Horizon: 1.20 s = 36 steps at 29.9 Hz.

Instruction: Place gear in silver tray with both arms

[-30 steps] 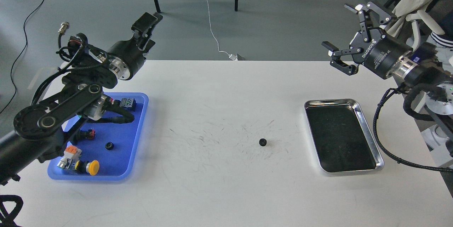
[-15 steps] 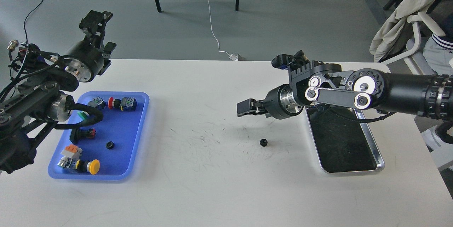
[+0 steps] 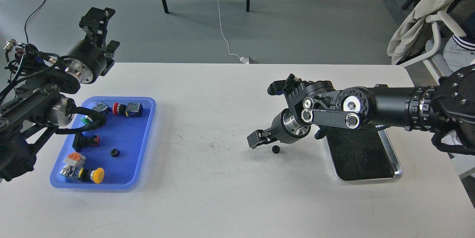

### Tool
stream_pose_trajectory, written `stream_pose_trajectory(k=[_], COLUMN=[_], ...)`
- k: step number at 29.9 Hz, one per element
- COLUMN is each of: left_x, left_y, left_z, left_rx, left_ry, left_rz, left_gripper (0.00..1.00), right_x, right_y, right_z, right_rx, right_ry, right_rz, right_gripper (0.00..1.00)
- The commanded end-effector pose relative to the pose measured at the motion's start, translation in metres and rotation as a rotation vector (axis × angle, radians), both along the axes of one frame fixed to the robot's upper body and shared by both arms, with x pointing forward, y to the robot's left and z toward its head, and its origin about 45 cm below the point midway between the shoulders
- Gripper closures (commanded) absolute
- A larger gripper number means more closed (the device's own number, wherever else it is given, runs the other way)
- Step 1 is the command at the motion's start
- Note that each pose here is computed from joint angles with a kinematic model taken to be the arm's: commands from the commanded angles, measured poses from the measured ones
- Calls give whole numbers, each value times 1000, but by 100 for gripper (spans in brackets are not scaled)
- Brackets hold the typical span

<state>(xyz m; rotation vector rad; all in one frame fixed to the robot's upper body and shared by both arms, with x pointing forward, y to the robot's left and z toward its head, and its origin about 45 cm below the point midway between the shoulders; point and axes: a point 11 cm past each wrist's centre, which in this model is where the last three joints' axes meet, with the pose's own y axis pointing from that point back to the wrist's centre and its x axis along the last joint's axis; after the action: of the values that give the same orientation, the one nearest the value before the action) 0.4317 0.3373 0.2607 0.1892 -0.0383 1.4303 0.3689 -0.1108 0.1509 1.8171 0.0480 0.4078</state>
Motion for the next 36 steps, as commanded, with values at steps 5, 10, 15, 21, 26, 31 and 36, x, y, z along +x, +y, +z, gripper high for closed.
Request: stream_pose_trajectory(k=[5,10,15,21,26,31,36], left_x=[0,0,0,0,0,0,-1], left_y=[2,3,6,7,8,10,11], left_z=[3,3,5,6,7,7,8], left_rx=[1,4,8,11,12,16,17], left_ry=[-19,-21,-24,-31,-31,-34,-39], left_rz=[0,2,7,7,8,12,13], left_gripper=[2,2,2,2,2,2,2], right_x=[-2,-2,-3,-2,1,2,1], right_y=[-5,-3,-6,-5,-4,-5,-4], right_z=[-2,-3,-5,-3,0,2,1], right_rx=[-27,-30,-62,-65,-66,-68,-68], right_ry=[15,13,9,3,-7,-16,-14], right_rz=[13,18,37,40,46,56,57], right_gripper=[10,23,41,46,62,74,74])
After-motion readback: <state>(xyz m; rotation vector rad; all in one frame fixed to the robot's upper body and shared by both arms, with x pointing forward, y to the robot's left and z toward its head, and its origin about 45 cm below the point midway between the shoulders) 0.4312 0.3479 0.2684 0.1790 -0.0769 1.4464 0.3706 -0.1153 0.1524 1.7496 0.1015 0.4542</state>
